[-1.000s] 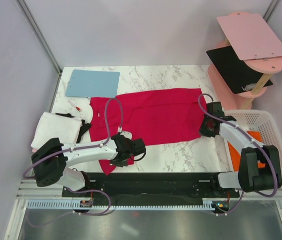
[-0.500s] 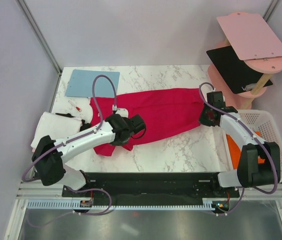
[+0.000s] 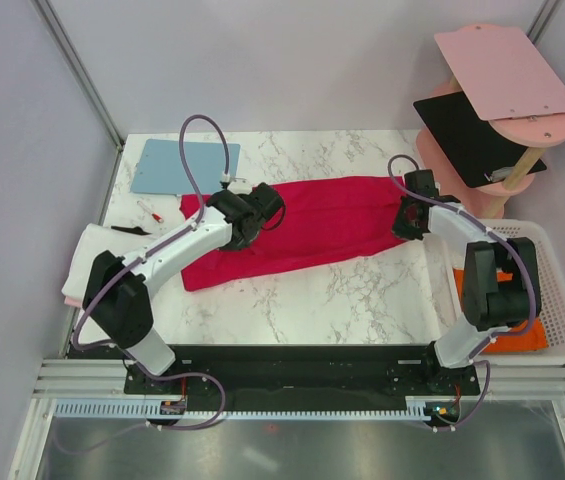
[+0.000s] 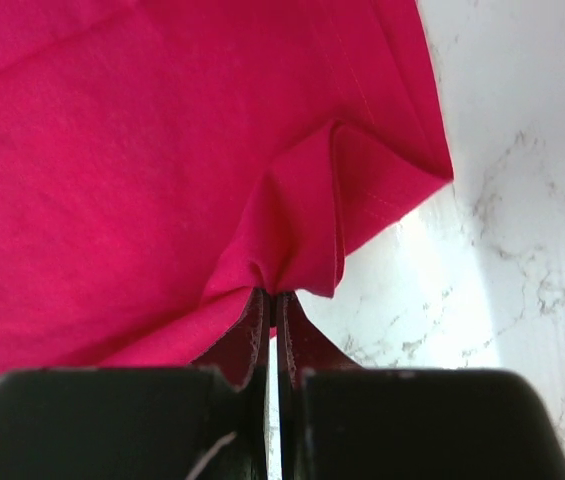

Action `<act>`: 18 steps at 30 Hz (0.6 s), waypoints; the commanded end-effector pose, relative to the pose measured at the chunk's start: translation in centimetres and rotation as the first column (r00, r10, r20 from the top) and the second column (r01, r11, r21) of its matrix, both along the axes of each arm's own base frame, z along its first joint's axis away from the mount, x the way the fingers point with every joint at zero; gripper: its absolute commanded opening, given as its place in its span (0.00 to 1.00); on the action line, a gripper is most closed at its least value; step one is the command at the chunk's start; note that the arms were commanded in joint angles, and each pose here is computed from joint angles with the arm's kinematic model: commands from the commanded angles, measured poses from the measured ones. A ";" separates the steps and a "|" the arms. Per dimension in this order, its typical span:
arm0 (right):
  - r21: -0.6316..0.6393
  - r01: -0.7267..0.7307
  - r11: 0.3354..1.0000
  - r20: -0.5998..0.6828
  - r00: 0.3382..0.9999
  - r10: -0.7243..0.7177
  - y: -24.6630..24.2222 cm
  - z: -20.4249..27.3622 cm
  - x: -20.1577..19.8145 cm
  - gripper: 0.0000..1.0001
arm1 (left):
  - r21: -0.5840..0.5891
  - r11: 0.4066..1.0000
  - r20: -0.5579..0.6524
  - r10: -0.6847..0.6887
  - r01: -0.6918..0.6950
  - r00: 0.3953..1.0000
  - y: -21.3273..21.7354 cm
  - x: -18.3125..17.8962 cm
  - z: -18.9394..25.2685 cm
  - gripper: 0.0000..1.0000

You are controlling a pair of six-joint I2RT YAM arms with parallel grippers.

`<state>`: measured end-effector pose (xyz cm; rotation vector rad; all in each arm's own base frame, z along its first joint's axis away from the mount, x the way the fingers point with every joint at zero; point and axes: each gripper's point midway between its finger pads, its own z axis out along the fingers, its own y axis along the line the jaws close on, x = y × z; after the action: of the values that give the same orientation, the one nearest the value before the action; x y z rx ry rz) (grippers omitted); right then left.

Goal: Fold and stack the t-shirts
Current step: Fold the other side of the tshirt into a rectangle

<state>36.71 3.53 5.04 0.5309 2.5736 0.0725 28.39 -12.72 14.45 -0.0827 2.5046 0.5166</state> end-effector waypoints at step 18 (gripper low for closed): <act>0.024 0.073 0.997 0.107 0.991 -0.075 -1.4 1.3 8.8 0.00 | 0.108 0.993 0.114 -0.048 0.036 0.992 0.3 10.4 3.1 0.02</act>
<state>43.16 2.89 4.94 0.5759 2.5169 0.0912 36.46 -12.86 15.46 -0.0212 2.4318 0.5799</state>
